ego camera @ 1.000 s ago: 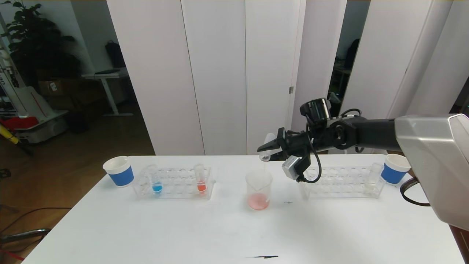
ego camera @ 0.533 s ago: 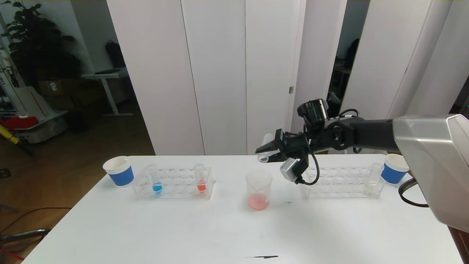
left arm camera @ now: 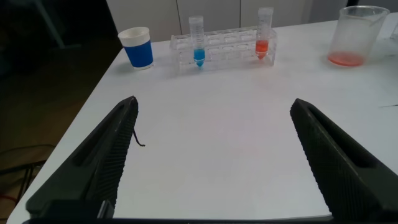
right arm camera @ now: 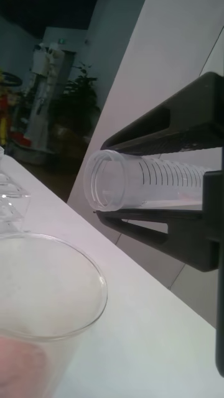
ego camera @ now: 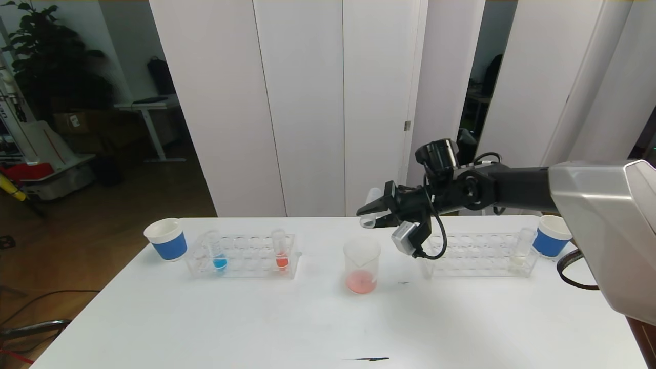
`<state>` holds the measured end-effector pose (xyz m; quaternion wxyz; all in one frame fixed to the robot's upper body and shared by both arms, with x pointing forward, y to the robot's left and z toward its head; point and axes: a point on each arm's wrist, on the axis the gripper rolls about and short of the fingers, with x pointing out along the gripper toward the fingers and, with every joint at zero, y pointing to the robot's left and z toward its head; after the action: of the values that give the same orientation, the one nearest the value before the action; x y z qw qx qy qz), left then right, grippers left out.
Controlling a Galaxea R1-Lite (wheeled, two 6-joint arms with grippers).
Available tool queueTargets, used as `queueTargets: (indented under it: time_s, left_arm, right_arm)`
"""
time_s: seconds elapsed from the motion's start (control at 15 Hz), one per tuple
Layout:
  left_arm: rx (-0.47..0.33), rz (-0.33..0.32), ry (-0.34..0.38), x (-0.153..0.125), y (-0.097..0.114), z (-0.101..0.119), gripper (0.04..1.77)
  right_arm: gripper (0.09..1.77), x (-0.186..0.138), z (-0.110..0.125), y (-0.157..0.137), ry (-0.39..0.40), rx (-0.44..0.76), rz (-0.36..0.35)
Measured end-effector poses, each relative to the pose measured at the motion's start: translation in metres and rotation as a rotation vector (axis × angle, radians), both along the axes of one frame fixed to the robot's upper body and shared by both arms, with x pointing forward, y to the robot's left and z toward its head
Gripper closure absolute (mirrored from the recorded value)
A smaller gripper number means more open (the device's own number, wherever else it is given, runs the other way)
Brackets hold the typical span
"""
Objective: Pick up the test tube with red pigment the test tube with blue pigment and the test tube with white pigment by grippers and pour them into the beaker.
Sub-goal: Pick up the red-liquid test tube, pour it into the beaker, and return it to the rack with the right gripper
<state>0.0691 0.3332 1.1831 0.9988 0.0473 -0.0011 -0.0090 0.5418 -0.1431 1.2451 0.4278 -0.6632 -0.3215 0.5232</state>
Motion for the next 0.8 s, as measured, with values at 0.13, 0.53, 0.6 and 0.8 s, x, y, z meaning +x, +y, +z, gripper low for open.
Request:
queueTargets:
  time_s: [0.13,0.53,0.6,0.8]
  left_arm:
    - [0.000,0.000,0.000,0.000,0.000,0.000,0.06]
    - [0.000,0.000,0.000,0.000,0.000,0.000,0.06]
    - [0.000,0.000,0.000,0.000,0.000,0.000,0.06]
    - [0.000,0.000,0.000,0.000,0.000,0.000,0.06]
  right_arm:
    - [1.28,-0.001,0.001,0.002,0.057,0.021,-0.022]
    - [1.28,0.000,0.023,0.015,0.220,0.208,-0.102]
    - [1.28,-0.001,0.028,0.020,0.261,0.251,-0.115]
    - [1.28,-0.003,0.051,0.038,0.332,0.431,-0.130]
